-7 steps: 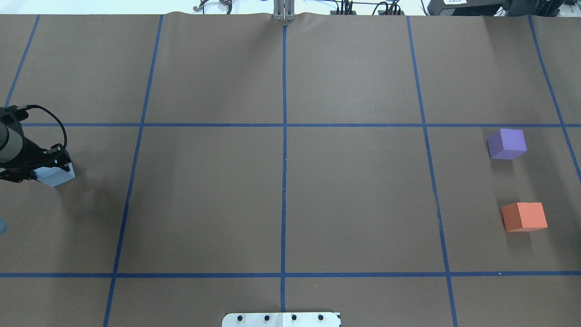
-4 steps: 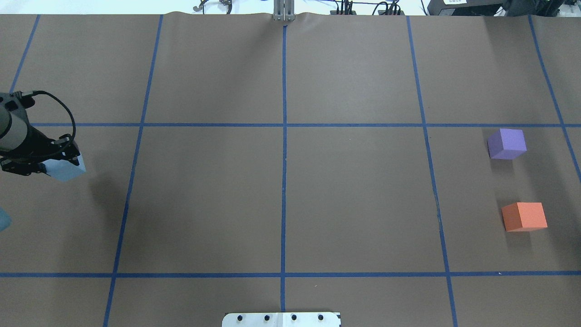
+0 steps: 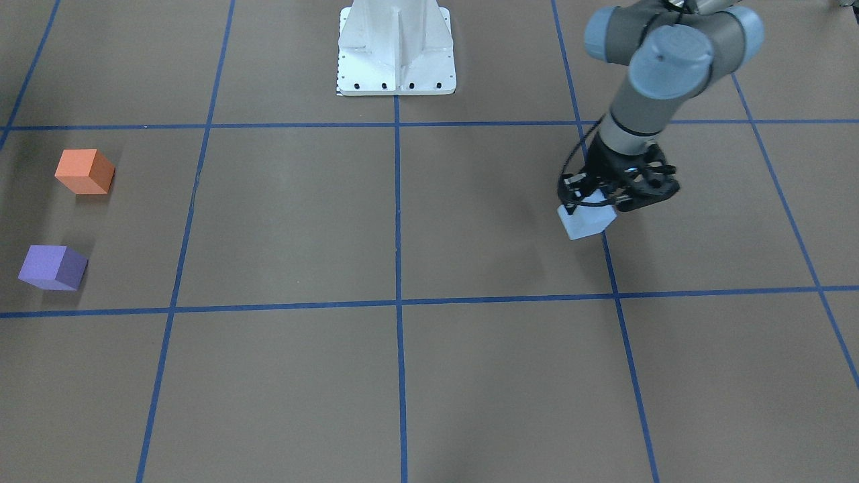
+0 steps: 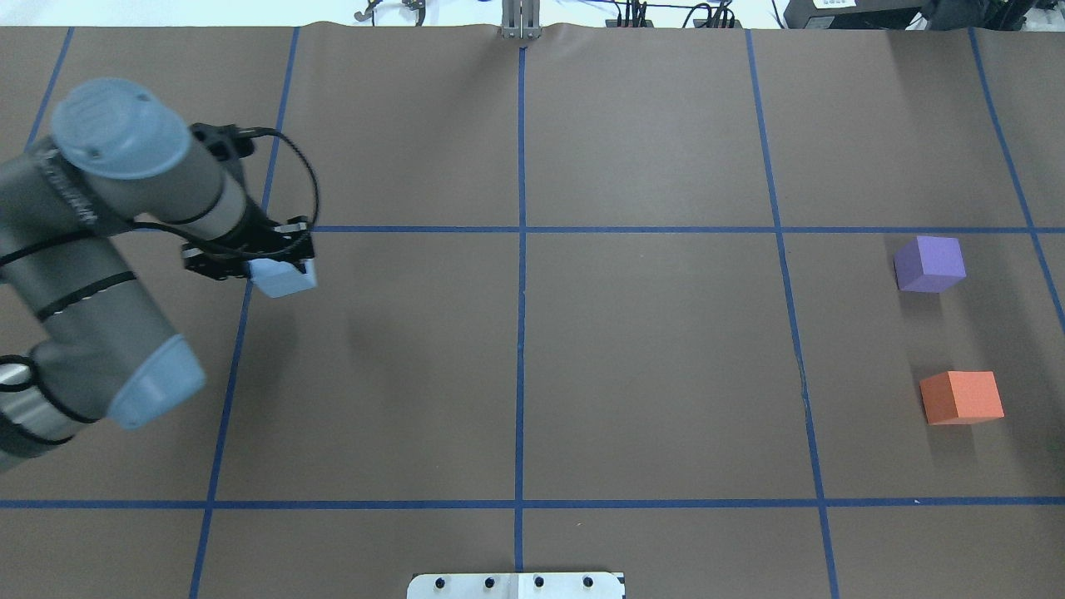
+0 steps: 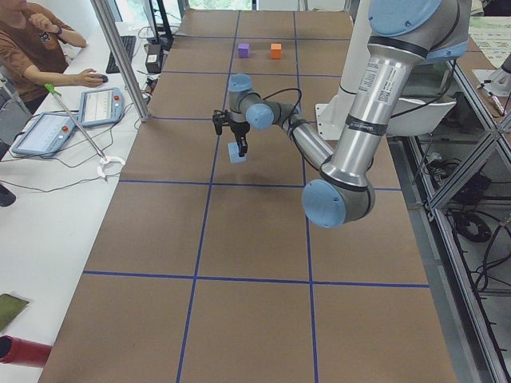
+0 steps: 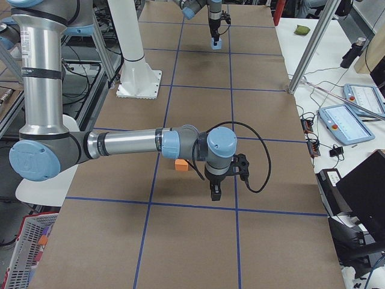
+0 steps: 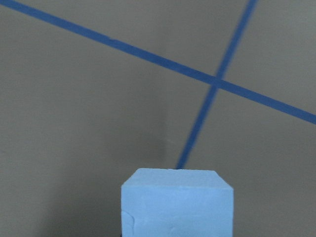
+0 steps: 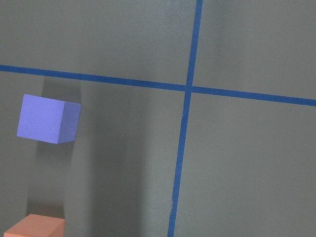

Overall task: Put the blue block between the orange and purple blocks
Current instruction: 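Carry the light blue cube with the left gripper to the table center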

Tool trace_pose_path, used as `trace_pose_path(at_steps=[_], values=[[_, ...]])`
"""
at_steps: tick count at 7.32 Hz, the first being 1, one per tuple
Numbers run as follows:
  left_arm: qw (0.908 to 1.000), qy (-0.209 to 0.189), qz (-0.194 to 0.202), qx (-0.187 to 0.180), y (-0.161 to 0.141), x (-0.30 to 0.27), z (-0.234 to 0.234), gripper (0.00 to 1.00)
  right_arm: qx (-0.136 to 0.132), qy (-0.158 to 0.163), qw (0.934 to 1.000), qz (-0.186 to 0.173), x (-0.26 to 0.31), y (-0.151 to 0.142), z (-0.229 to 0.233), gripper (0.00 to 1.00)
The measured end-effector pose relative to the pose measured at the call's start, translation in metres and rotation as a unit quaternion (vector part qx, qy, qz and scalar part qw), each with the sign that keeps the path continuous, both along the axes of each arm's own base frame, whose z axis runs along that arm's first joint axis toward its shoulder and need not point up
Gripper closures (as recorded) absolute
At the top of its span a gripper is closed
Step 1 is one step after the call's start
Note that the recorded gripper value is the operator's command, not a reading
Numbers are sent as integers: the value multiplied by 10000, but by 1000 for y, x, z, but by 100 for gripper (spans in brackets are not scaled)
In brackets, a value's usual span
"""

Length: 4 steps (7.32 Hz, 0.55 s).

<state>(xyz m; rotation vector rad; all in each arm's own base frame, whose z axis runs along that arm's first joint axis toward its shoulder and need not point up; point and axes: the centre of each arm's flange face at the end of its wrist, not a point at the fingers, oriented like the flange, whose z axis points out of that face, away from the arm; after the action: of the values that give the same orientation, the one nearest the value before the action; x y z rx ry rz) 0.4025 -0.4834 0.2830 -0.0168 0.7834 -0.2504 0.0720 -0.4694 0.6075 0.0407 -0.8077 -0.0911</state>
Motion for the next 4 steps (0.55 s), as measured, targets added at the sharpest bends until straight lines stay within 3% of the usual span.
trace_pose_path(at_steps=[2,4], values=[[9980,-183,320,511,-7,102,-97,100,-27,-12,10000,43,0,-1,-1,0],[9967,-241,434,637,-31,180,-155,100,-37,-51,10000,71,-1,-1,-4,0]])
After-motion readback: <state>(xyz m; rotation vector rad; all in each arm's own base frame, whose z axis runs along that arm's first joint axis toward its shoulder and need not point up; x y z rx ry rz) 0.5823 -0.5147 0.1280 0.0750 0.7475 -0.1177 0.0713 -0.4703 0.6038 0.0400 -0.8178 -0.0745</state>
